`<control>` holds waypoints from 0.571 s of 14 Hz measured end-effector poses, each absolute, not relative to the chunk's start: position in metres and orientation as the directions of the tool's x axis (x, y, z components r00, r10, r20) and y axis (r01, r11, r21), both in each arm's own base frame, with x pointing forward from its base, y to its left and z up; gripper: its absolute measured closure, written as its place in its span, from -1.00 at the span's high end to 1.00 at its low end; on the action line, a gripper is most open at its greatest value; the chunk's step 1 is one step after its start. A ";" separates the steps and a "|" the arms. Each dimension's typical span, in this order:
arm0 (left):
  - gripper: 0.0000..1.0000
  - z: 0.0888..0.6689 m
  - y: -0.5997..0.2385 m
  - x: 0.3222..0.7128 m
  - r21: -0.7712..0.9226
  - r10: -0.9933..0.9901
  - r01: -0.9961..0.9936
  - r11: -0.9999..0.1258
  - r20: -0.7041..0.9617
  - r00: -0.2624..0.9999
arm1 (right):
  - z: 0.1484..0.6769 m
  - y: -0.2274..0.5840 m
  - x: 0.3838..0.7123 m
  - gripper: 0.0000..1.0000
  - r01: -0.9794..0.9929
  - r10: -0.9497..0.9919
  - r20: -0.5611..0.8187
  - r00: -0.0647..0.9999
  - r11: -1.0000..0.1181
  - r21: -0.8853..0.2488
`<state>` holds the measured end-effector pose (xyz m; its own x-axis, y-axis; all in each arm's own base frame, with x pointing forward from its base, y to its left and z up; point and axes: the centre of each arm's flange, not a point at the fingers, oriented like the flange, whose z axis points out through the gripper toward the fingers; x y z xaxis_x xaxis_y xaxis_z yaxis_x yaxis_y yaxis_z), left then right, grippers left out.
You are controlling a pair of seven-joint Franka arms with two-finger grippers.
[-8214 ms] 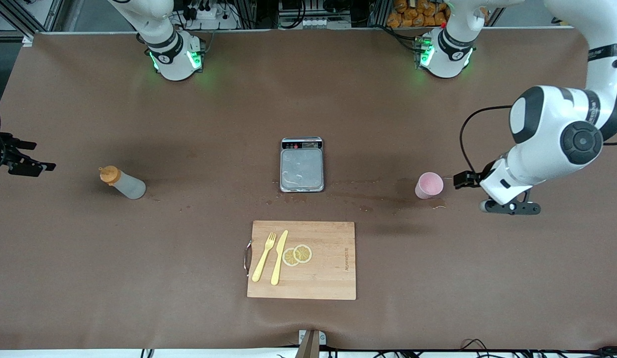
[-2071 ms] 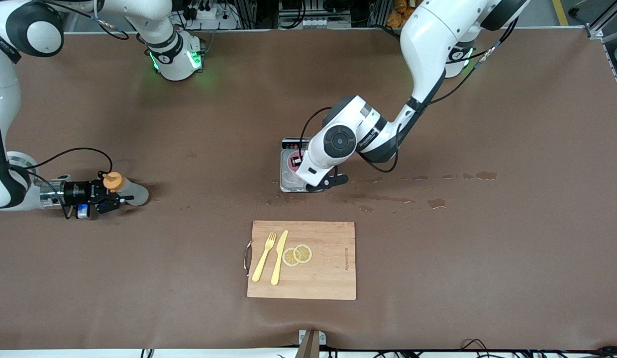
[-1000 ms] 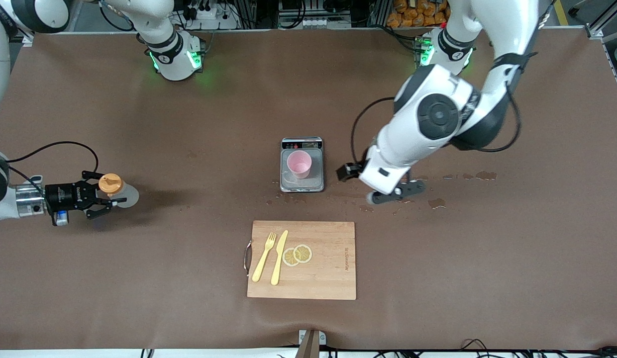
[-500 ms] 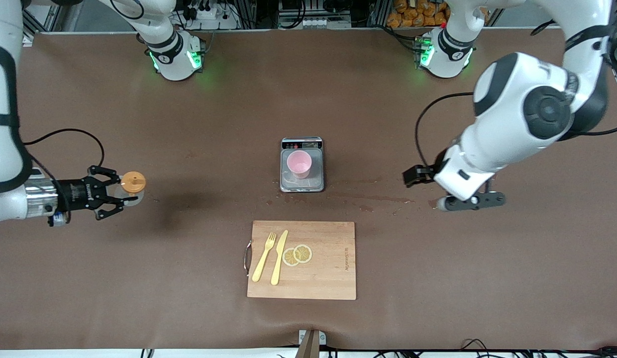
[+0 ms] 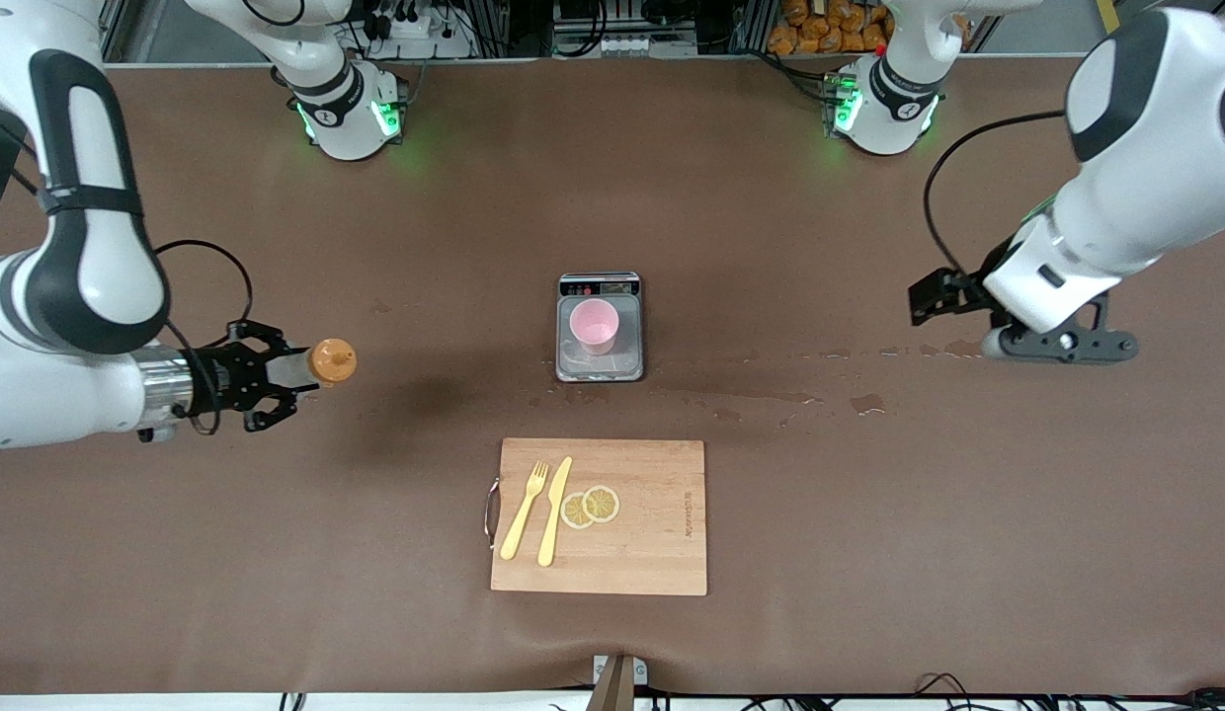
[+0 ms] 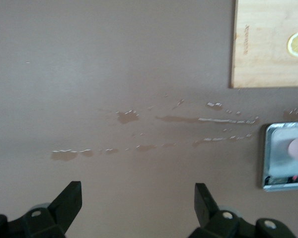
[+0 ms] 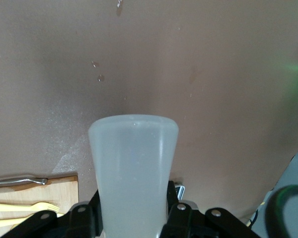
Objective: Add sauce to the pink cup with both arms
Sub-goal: 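Withdraw the left gripper while the right gripper carries the bottle toward the scale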
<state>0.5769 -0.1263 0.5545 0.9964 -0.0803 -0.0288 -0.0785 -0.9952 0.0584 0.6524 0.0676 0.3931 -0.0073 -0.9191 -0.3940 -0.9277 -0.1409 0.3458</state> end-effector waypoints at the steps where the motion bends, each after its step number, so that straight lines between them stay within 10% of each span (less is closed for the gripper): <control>1: 1.00 0.561 -0.114 0.574 0.051 -0.099 -0.098 -0.994 -0.023 0.995 | 0.396 0.085 0.652 -0.02 -0.926 -0.930 -0.366 -0.011 -0.129 0.355; 8: 1.00 0.596 -0.088 0.549 -0.049 -0.160 -0.163 -0.985 -0.065 0.985 | 0.399 0.172 0.635 -0.03 -0.919 -0.986 -0.163 -0.022 -0.045 0.392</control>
